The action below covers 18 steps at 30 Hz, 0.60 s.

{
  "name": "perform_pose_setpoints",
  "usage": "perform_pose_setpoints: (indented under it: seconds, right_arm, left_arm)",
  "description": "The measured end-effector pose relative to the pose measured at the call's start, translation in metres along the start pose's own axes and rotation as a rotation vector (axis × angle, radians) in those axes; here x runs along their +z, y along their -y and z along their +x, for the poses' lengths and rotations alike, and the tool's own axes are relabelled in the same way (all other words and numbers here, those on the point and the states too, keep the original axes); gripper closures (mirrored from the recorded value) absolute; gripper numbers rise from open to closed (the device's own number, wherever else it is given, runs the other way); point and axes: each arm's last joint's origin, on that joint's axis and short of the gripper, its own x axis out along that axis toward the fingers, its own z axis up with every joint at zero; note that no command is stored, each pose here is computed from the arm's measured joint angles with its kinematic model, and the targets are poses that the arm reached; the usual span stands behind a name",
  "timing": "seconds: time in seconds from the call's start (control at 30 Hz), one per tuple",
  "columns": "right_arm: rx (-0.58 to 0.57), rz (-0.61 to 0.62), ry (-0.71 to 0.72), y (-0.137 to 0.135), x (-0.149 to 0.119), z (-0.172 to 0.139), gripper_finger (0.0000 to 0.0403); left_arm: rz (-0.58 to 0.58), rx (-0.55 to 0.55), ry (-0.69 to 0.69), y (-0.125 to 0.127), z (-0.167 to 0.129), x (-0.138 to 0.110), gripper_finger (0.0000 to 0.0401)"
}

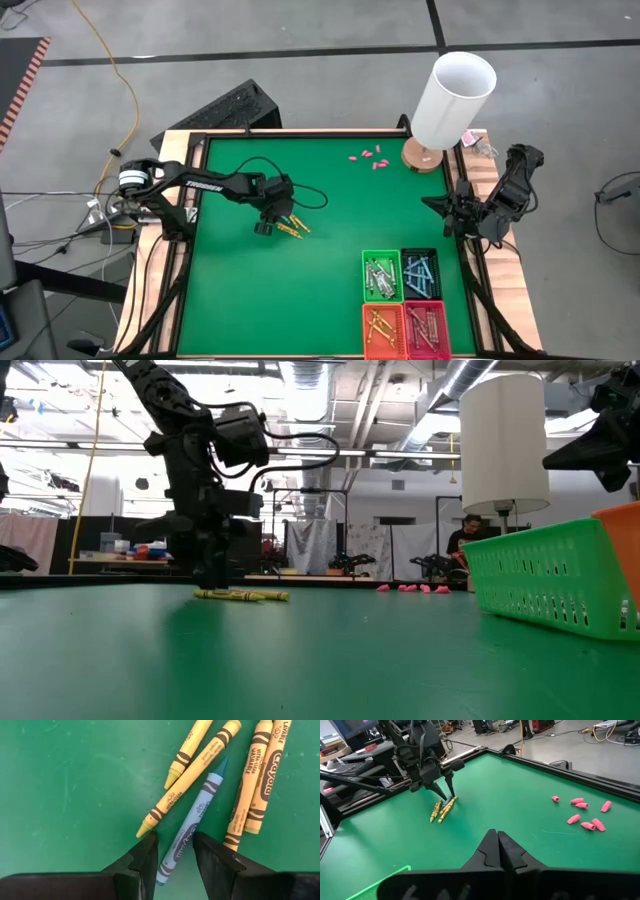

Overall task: Sort crayons
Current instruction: Put the blue crayon into the black bin

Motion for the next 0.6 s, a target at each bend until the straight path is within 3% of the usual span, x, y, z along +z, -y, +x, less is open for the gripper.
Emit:
perform_pose_setpoints:
  seconds: [0.2, 0.43, 0.6]
  right_arm:
    - [0.0, -0.001, 0.0, 0.0, 0.0, 0.0, 0.0403]
    - [-0.001, -0.004, 0.0, 0.0002, -0.0001, 0.0, 0.0403]
    - [-0.001, -0.004, -0.001, 0.0002, -0.0001, 0.0, 0.0403]
  left_arm:
    - [-0.012, -0.006, -0.016, 0.0008, 0.002, -0.0012, 0.0296]
    - [-0.042, -0.017, -0.03, 0.0018, 0.0022, -0.0022, 0.0389]
    - [-0.128, -0.004, -0.024, -0.0019, -0.001, 0.0039, 0.0389]
